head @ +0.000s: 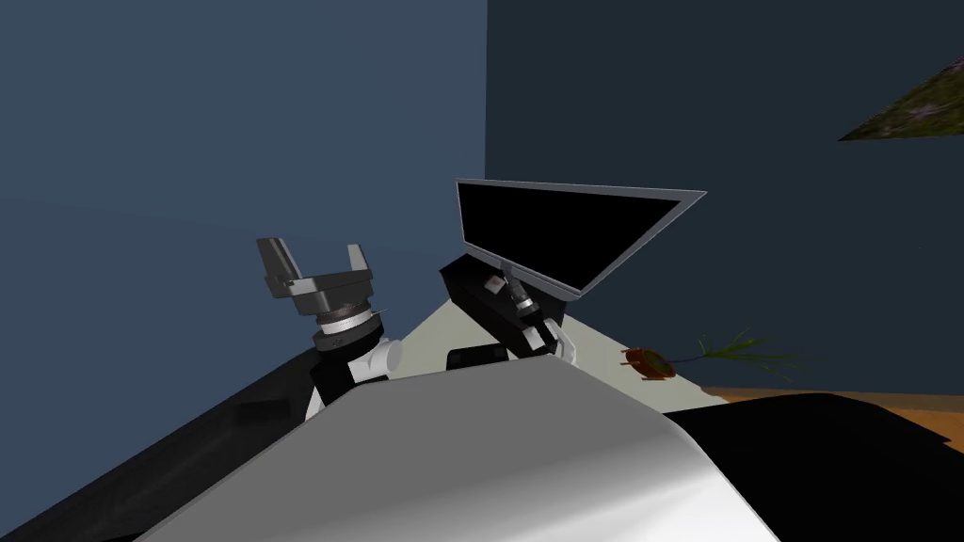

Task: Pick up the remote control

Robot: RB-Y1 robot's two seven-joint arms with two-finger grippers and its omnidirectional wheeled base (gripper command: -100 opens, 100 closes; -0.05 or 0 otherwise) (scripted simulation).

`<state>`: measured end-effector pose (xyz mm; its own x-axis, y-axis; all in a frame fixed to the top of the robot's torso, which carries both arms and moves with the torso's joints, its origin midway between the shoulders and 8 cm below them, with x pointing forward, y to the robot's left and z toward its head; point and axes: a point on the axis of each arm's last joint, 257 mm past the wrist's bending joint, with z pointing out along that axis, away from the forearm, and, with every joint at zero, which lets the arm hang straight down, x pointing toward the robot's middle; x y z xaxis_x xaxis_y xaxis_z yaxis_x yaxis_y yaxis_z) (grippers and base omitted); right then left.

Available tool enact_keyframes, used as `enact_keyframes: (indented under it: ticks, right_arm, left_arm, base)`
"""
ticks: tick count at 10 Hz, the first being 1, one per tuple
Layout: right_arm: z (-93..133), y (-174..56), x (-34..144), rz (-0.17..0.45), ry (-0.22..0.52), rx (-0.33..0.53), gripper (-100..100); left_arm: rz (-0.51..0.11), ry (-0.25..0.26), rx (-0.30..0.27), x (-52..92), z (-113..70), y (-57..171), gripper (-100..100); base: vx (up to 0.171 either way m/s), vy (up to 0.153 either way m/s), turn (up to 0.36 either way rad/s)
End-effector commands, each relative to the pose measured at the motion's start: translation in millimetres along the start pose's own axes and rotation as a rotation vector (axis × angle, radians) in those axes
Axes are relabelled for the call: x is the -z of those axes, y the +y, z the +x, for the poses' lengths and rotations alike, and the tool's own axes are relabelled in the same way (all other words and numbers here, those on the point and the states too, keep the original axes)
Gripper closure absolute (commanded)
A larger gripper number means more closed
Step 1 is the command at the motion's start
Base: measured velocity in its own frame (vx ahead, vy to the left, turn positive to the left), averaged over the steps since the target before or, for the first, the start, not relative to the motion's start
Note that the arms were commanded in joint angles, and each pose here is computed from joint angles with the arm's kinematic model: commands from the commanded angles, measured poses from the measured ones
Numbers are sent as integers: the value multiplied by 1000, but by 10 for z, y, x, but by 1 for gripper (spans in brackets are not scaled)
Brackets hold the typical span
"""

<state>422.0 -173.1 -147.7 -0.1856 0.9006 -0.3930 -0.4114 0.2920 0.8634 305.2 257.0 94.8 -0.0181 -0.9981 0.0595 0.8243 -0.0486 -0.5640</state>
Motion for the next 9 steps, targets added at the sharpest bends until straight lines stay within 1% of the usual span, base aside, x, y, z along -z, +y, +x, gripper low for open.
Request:
enact_keyframes:
  ticks: [1, 2, 3, 4, 5, 6, 7, 9]
  right_arm:
    - [24, -97, -11, 15, 8, 3, -100]
    - [134, -222, -15, 36, 53, 24, -100]
    - [151, -325, 20, 58, 57, 22, -100]
    - [253, -438, 24, 75, 103, 48, -100]
    - [271, -566, 74, 103, 107, 47, -100]
    - [367, -688, 92, 121, 155, 77, -100]
    - [382, -817, 150, 149, 159, 76, -100]
    - [556, -1229, 310, 222, 263, 146, -100]
  left_arm:
    - [0, 0, 0, 0, 0, 0, 0]
    - [0, 0, 0, 0, 0, 0, 0]
    - [0, 0, 0, 0, 0, 0, 0]
    - [0, 0, 0, 0, 0, 0, 0]
    - [0, 0, 0, 0, 0, 0, 0]
    - [0, 0, 0, 0, 0, 0, 0]
    - [0, 0, 0, 0, 0, 0, 0]
    - [0, 0, 0, 0, 0, 0, 0]
  base:
    - [12, 6, -31]
    - [18, 19, 260]
    - [25, 13, 170]
    - [33, 21, 269]
    - [35, 12, 147]
    - [37, 15, 228]
    - [30, 10, 130]
    - [42, 16, 370]
